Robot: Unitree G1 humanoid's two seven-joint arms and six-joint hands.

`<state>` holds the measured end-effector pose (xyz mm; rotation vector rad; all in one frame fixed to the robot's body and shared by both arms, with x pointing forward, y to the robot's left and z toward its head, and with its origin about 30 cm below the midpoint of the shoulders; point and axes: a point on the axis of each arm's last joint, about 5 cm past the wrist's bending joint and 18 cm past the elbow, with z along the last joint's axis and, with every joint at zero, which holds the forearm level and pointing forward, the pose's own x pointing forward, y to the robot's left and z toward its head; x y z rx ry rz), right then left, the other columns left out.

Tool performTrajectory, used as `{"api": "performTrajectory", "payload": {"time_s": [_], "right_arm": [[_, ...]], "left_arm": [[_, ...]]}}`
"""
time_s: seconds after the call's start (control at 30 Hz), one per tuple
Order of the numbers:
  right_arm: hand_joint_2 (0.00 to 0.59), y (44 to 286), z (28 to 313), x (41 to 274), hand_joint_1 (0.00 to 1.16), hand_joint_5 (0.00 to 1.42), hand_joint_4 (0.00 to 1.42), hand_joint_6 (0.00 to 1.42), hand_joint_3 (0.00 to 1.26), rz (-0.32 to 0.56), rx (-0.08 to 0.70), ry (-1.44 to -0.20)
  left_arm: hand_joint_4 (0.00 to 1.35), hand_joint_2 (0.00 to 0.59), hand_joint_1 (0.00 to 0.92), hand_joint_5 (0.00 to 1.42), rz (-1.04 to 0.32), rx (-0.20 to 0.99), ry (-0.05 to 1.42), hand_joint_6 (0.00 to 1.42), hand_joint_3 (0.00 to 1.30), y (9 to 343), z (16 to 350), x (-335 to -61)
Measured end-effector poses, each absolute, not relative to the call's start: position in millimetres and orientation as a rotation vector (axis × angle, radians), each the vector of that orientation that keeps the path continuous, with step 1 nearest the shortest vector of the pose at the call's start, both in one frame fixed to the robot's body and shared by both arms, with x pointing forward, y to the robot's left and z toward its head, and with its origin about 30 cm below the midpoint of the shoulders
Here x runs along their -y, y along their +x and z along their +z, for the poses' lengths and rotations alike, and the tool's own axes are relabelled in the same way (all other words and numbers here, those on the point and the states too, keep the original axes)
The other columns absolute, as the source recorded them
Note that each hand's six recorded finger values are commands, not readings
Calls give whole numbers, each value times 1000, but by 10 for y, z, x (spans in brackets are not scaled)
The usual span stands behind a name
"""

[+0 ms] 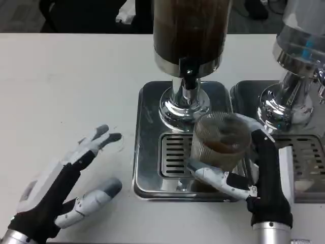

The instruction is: Grasp the cup under the faucet to collect the drink, then remove the cup.

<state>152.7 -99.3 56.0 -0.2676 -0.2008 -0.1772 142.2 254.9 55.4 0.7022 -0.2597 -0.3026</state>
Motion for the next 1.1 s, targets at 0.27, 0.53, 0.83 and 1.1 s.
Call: {"api": "performTrajectory", "payload": {"time_s": [0.27, 0.53, 0.83, 1.1], "right_arm": [[98, 1484, 637, 1020, 1156, 869, 792, 1216, 714, -154, 233, -289], [97, 1336, 754, 1090, 1147, 873, 802, 1234, 722, -123, 260, -304], [96, 1175, 917, 1139, 1138, 873, 809, 1252, 722, -50, 309, -324], [96, 1047, 960, 1163, 1131, 883, 810, 1256, 723, 6, 292, -334]], "left_arm": [[0, 150, 0, 21, -321, 267, 793, 0, 91, 1392, 618, -2632], [0, 153, 0, 0, -385, 278, 1049, 0, 0, 1266, 814, -2710], [0, 153, 0, 0, -374, 249, 1138, 0, 0, 1002, 868, -2750], [0, 145, 0, 0, -362, 252, 1160, 0, 0, 755, 848, -2689]]}}
